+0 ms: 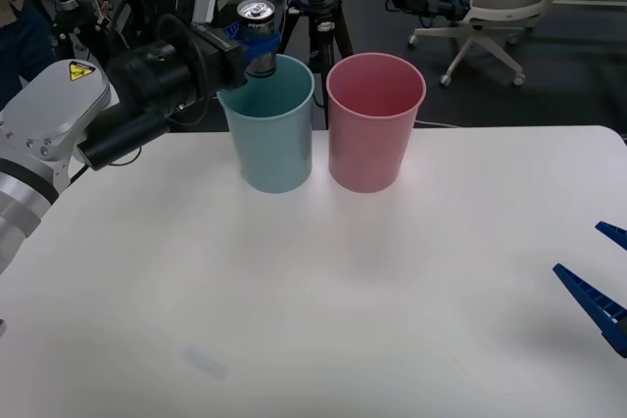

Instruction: Grasp the object on the table and drop it into the matching bin: aluminum can to the light blue bin, PET bottle to the pink bin.

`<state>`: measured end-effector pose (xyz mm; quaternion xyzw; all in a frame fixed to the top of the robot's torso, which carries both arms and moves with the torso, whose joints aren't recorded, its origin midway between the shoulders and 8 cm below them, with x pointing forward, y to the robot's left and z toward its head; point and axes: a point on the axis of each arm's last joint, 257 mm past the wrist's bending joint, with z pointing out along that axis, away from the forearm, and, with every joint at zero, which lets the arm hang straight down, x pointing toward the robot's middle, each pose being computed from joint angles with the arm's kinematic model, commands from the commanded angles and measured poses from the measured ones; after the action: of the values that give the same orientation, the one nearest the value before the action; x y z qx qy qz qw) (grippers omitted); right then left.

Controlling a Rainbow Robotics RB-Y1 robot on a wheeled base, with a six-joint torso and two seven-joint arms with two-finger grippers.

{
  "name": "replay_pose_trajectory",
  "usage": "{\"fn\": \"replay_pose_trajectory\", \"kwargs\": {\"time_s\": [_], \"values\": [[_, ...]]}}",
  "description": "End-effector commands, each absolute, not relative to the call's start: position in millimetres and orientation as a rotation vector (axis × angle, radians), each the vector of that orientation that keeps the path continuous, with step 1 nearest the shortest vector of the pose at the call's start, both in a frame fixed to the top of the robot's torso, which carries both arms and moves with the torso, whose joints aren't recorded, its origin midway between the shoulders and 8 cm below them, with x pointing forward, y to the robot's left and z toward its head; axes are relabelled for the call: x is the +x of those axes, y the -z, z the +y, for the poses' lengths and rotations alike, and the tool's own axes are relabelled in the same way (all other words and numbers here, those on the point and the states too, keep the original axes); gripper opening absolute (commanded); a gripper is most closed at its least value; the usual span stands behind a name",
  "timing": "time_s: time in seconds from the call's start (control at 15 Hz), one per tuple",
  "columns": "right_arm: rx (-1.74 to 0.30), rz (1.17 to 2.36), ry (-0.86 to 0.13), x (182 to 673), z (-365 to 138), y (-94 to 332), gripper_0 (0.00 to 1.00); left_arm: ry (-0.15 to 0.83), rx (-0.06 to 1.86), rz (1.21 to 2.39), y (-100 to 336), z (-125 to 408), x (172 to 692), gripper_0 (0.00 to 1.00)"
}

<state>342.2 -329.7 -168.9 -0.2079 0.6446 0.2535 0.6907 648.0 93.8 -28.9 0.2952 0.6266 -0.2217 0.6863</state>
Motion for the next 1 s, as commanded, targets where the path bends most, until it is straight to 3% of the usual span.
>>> {"fn": "replay_pose_trajectory", "kwargs": {"time_s": [0.07, 0.27, 0.33, 0.4, 0.47, 0.53, 1.0], "values": [[-0.465, 1.441, -0.567, 342.3, -329.7, 168.9, 1.00, 0.501, 0.661, 1.404, 28.7, 92.0, 648.0, 0.00], [-0.465, 1.441, -0.567, 342.3, -329.7, 168.9, 1.00, 0.511, 0.653, 1.404, 27.1, 91.5, 647.9, 0.00], [-0.465, 1.441, -0.567, 342.3, -329.7, 168.9, 1.00, 0.513, 0.653, 1.403, 26.4, 91.0, 647.6, 0.05], [-0.465, 1.441, -0.567, 342.3, -329.7, 168.9, 1.00, 0.509, 0.651, 1.402, 26.2, 91.9, 648.2, 0.40], [-0.465, 1.441, -0.567, 342.3, -329.7, 168.9, 1.00, 0.504, 0.654, 1.398, 25.5, 91.8, 648.2, 0.88], [-0.465, 1.441, -0.567, 342.3, -329.7, 168.9, 1.00, 0.496, 0.660, 1.392, 24.3, 91.7, 648.5, 1.00], [-0.465, 1.441, -0.567, 342.3, -329.7, 168.9, 1.00, 0.487, 0.665, 1.384, 23.2, 91.7, 648.5, 1.00]]}}
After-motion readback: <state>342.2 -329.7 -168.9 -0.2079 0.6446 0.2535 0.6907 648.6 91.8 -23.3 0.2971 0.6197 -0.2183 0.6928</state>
